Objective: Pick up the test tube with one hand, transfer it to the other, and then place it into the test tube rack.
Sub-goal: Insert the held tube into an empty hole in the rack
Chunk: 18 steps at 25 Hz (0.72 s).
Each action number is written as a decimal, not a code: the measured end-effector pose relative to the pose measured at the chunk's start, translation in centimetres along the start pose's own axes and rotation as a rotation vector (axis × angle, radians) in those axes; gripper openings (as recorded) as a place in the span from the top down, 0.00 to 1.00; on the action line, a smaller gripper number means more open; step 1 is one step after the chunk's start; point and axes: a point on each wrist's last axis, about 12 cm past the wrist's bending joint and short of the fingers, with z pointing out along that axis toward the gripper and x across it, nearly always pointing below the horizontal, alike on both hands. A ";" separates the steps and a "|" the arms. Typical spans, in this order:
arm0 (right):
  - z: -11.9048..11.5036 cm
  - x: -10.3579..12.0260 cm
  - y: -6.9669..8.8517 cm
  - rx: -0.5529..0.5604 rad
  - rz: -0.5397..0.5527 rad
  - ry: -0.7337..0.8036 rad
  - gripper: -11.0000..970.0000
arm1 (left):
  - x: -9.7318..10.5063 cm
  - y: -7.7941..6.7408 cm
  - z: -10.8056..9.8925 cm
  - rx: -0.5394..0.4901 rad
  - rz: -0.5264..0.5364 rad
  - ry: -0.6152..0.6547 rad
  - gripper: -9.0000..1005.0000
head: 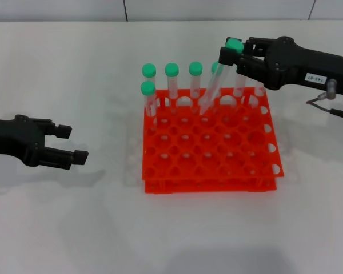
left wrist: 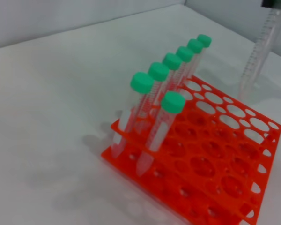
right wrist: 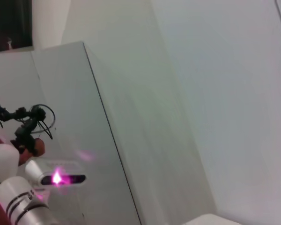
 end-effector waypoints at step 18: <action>3.4 0.6 0.0 0.051 -0.088 0.003 0.72 | 0.3 -0.4 0.3 0.030 0.047 0.005 0.13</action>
